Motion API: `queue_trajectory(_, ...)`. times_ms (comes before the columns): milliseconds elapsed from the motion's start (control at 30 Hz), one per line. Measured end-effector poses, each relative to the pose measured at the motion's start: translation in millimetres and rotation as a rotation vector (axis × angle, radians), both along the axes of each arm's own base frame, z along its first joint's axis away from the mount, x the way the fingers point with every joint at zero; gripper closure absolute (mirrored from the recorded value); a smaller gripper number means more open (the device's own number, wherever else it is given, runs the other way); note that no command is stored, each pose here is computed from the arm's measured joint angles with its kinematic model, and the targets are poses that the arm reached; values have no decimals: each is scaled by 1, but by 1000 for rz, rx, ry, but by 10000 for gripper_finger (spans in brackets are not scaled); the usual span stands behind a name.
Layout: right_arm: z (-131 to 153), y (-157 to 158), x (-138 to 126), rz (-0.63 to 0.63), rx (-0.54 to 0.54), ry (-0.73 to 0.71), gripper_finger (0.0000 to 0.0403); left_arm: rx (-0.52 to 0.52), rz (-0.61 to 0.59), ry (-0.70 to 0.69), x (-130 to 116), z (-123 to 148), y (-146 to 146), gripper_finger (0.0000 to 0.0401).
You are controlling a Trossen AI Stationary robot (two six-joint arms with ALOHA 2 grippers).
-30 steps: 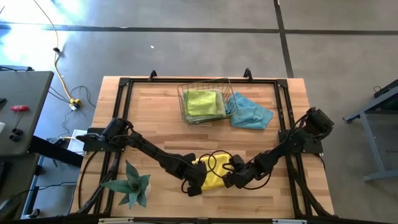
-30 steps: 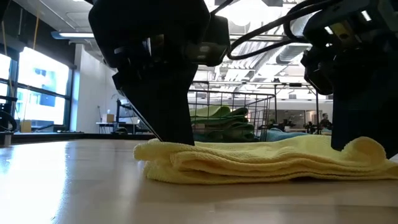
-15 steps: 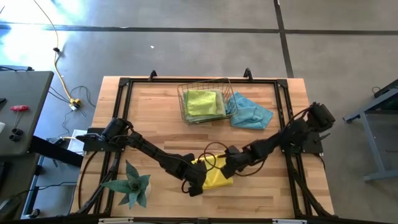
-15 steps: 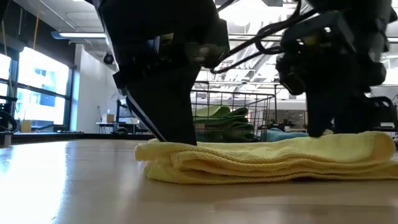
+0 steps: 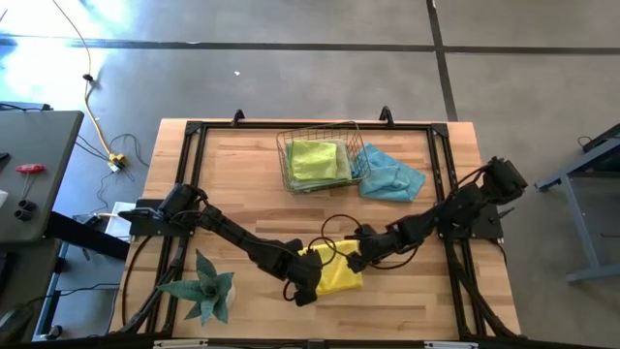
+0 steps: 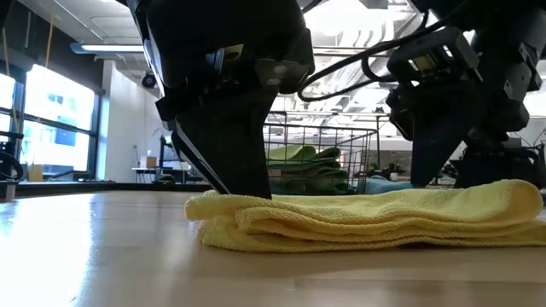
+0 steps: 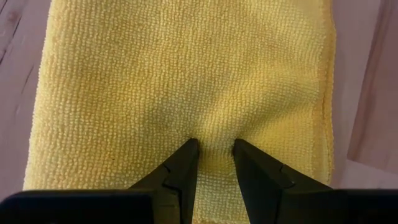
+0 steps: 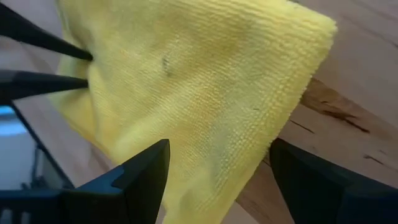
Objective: Fold microfiber towels
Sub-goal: Stack the yellow towel on top of the stacked towels into the wire basket
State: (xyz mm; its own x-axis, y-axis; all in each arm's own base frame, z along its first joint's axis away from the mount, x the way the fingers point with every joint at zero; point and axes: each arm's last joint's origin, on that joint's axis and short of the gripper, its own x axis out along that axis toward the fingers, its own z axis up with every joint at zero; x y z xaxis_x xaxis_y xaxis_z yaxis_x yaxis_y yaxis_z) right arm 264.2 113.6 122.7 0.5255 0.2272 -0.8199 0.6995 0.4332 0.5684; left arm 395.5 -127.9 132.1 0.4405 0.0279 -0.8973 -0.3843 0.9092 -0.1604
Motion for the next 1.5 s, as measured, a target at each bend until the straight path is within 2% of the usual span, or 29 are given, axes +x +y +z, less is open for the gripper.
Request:
queue_trajectory(233,-7,4,-5,-10,17,-94,135,-2,4,-9,1,0,1,304)
queue_trajectory(600,-5,9,-5,-14,6,-131,146,-9,6,-31,3,1,1,304)
queue_trajectory(700,-6,9,-5,-20,6,-129,173,-12,7,-41,4,2,1,304)
queue_trajectory(800,-6,9,-5,-21,5,-128,218,-13,7,-44,5,2,1,304)
queue_trajectory(1033,-4,10,-2,-22,12,-166,363,0,13,-49,5,2,2,304)
queue_trajectory(1100,-2,10,0,-24,15,-195,391,0,13,-49,5,2,2,304)
queue_trajectory(1300,3,11,4,5,44,-252,399,-8,14,-65,8,10,2,304)
queue_trajectory(1500,15,4,7,36,62,-295,401,-5,-3,-131,13,52,3,304)
